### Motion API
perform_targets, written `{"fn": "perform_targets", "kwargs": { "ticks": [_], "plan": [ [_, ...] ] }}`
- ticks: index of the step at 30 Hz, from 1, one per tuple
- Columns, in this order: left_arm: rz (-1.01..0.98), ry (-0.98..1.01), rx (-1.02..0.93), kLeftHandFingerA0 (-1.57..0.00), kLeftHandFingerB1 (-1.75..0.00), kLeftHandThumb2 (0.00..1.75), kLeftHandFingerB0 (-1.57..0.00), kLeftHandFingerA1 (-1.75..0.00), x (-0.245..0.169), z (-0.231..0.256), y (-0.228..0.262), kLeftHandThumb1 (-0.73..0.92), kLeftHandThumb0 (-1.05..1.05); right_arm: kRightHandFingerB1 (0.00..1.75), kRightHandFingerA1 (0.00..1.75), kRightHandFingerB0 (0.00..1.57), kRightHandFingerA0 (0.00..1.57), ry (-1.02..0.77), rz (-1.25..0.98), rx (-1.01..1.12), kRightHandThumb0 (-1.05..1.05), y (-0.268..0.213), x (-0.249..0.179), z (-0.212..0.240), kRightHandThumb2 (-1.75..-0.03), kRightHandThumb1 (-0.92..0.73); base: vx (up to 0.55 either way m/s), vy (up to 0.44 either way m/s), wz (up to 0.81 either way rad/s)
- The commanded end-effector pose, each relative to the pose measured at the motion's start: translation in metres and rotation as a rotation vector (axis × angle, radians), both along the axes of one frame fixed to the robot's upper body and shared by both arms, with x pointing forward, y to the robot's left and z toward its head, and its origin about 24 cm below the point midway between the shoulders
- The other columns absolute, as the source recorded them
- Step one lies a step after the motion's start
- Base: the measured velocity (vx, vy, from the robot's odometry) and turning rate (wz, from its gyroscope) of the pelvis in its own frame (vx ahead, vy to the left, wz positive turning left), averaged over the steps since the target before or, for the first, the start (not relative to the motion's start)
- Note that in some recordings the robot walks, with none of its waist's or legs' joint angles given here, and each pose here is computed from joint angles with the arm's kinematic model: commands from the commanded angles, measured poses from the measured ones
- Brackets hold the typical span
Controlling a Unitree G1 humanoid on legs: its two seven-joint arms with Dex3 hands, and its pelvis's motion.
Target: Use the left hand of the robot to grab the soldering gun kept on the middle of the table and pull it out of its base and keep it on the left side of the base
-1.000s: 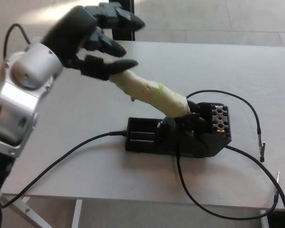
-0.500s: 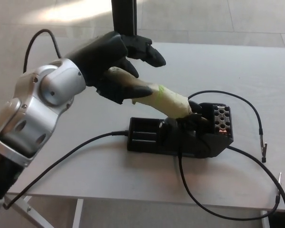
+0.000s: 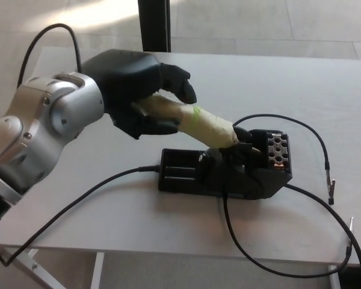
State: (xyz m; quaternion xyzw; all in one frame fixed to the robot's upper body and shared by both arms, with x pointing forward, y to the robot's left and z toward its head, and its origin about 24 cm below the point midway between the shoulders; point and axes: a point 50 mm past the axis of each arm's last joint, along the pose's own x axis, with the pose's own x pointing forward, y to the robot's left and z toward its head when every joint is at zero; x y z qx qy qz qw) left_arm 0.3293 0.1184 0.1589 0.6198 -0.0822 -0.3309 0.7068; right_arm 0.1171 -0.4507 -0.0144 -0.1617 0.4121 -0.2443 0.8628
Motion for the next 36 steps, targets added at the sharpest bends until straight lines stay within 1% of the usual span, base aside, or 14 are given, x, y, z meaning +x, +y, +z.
{"fn": "perform_targets", "kwargs": {
  "ticks": [1, 4, 5, 12, 13, 19, 20, 22, 23, 29, 30, 31, 32, 36],
  "plan": [
    [-0.031, 0.06, 0.235, -0.52, -0.52, 0.93, -0.29, -0.66, -0.002, -0.011, 0.009, 0.53, -0.63, 1.41, 1.37, 0.2, 0.68, -0.006, 0.017, -0.027, -1.05, -0.008, 0.001, 0.011, -0.92, -0.44, 0.0, 0.0, 0.0],
    [-0.016, 0.068, 0.215, -0.62, -0.51, 0.91, -0.3, -0.65, -0.004, -0.011, 0.008, 0.52, -0.61, 1.4, 1.38, 0.18, 0.69, -0.004, 0.018, -0.041, -1.05, -0.009, 0.002, 0.013, -0.95, -0.42, 0.0, 0.0, 0.0],
    [-0.017, 0.069, 0.203, -0.73, -0.4, 0.6, -0.39, -0.58, -0.004, -0.011, 0.008, 0.67, -0.6, 1.41, 1.38, 0.18, 0.69, -0.009, 0.019, -0.038, -1.05, -0.009, 0.002, 0.013, -0.93, -0.44, 0.0, 0.0, 0.0],
    [-0.033, 0.078, 0.154, -0.76, -0.41, 0.61, -0.4, -0.64, -0.007, -0.014, 0.005, 0.69, -0.57, 1.45, 1.39, 0.22, 0.75, -0.041, -0.024, -0.061, -1.05, -0.01, 0.004, 0.014, -1.02, -0.4, 0.0, 0.0, 0.0],
    [-0.038, 0.072, 0.142, -0.76, -0.42, 0.61, -0.4, -0.64, -0.008, -0.014, 0.004, 0.7, -0.58, 1.11, 1.26, 0.36, 0.89, -0.045, -0.031, -0.068, -1.05, -0.01, 0.004, 0.014, -1.25, -0.38, 0.0, 0.0, 0.0],
    [-0.055, 0.06, 0.109, -0.75, -0.44, 0.62, -0.38, -0.69, -0.01, -0.013, 0.001, 0.75, -0.61, 1.12, 1.26, 0.37, 0.91, -0.062, -0.034, -0.074, -1.05, -0.009, 0.005, 0.014, -1.24, -0.37, 0.0, 0.0, 0.0],
    [-0.057, 0.06, 0.106, -0.69, -0.56, 0.97, -0.34, -0.74, -0.01, -0.014, 0.001, 0.6, -0.65, 1.51, 1.34, 0.23, 0.86, -0.06, -0.035, -0.077, -1.05, -0.009, 0.005, 0.014, -1.07, -0.41, 0.0, 0.0, 0.0],
    [-0.054, 0.066, 0.101, -0.68, -0.55, 0.97, -0.33, -0.72, -0.01, -0.015, 0.0, 0.61, -0.65, 1.52, 1.34, 0.24, 0.87, -0.059, -0.033, -0.081, -1.05, -0.01, 0.005, 0.015, -1.07, -0.41, 0.0, 0.0, 0.0],
    [-0.06, 0.061, 0.081, -0.75, -0.44, 0.63, -0.39, -0.66, -0.011, -0.017, 0.001, 0.78, -0.63, 1.46, 1.34, 0.27, 0.86, -0.056, -0.033, -0.084, -1.05, -0.01, 0.005, 0.015, -1.01, -0.44, 0.0, 0.0, 0.0],
    [-0.02, 0.098, 0.001, -1.2, -0.42, 0.64, -0.28, -0.95, -0.015, -0.026, 0.001, 0.83, -0.59, 1.47, 1.22, 0.32, 0.98, -0.064, -0.033, -0.075, -1.05, -0.009, 0.005, 0.014, -1.05, -0.42, 0.0, 0.0, 0.0],
    [-0.015, 0.052, -0.147, -1.26, -0.56, 0.96, -0.3, -1.24, -0.017, -0.03, -0.001, 0.59, -0.48, 1.43, 1.15, 0.46, 1.09, -0.075, -0.044, -0.062, -1.05, -0.01, 0.005, 0.015, -1.03, -0.42, 0.0, 0.0, 0.0],
    [0.004, 0.041, -0.215, -1.2, -0.58, 0.97, -0.34, -1.29, -0.018, -0.031, -0.001, 0.61, -0.44, 1.26, 1.12, 0.61, 1.17, -0.078, -0.047, -0.064, -1.05, -0.01, 0.005, 0.015, -1.23, -0.33, 0.0, 0.0, 0.0],
    [0.004, 0.027, -0.27, -0.68, -0.48, 0.65, -0.41, -0.92, -0.019, -0.032, -0.002, 0.85, -0.27, 1.42, 1.09, 0.56, 1.19, -0.078, -0.042, -0.065, -1.05, -0.01, 0.005, 0.015, -1.09, -0.39, 0.0, 0.0, 0.0],
    [0.063, 0.077, -0.408, -0.97, -0.57, 0.72, -0.74, -1.22, -0.02, -0.035, -0.002, 0.77, -0.1, 1.22, 1.09, 0.59, 1.23, -0.079, -0.037, -0.061, -1.05, -0.01, 0.006, 0.016, -1.26, -0.36, 0.0, 0.0, 0.0]
  ]
}}
